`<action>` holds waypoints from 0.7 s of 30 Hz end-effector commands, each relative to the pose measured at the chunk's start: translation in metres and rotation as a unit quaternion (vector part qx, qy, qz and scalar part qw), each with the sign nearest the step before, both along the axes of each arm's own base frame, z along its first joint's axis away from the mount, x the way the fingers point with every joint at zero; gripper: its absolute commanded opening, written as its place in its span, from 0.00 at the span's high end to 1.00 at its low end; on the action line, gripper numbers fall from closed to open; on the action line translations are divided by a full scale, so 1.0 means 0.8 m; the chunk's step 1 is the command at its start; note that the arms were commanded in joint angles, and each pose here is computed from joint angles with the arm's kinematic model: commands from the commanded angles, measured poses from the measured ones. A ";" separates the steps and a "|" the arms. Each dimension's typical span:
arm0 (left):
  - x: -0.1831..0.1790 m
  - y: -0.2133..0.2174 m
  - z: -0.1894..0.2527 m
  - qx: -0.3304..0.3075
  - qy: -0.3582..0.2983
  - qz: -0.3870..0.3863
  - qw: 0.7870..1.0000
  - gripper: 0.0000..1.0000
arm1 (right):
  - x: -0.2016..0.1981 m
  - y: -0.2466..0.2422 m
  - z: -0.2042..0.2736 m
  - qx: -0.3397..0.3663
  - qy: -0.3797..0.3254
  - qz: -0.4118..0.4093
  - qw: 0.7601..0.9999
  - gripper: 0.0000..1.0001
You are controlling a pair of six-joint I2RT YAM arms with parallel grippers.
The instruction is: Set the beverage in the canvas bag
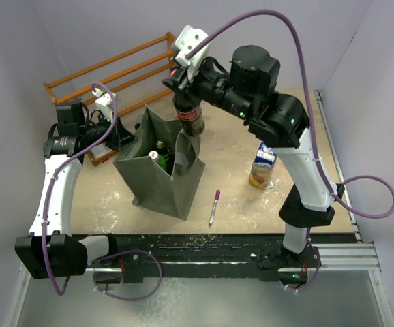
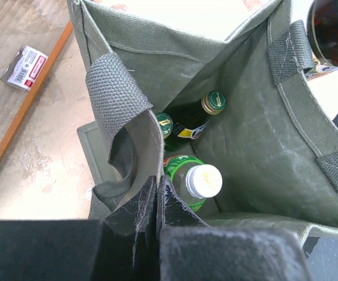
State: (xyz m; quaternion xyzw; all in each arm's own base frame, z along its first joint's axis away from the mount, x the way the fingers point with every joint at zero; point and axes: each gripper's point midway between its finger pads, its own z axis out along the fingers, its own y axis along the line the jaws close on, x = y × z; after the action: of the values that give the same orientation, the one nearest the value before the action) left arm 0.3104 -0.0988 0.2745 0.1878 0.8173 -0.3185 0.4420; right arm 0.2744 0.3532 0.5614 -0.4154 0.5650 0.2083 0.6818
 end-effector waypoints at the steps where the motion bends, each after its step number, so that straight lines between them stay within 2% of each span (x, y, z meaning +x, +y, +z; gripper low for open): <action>1: 0.007 0.004 0.011 0.011 -0.022 0.001 1.000 1.00 | -0.062 -0.051 0.186 0.184 -0.195 -0.011 0.963 1.00; 9: 0.004 0.003 0.011 0.010 -0.023 -0.001 1.000 1.00 | -0.087 -0.021 0.196 0.211 -0.204 0.020 0.956 1.00; 17: 0.000 0.001 0.014 0.005 -0.025 -0.002 1.000 1.00 | -0.082 0.036 0.141 0.178 -0.148 0.073 0.970 1.00; 21: -0.003 0.001 0.017 0.004 -0.027 -0.002 1.000 1.00 | -0.072 0.051 0.109 0.151 -0.126 0.075 0.978 1.00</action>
State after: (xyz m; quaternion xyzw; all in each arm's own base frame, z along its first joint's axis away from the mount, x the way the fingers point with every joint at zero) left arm 0.3101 -0.0987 0.2750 0.1888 0.8168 -0.3175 0.4431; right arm 0.2400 0.4331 0.5543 -0.4460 0.5061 0.2474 0.6955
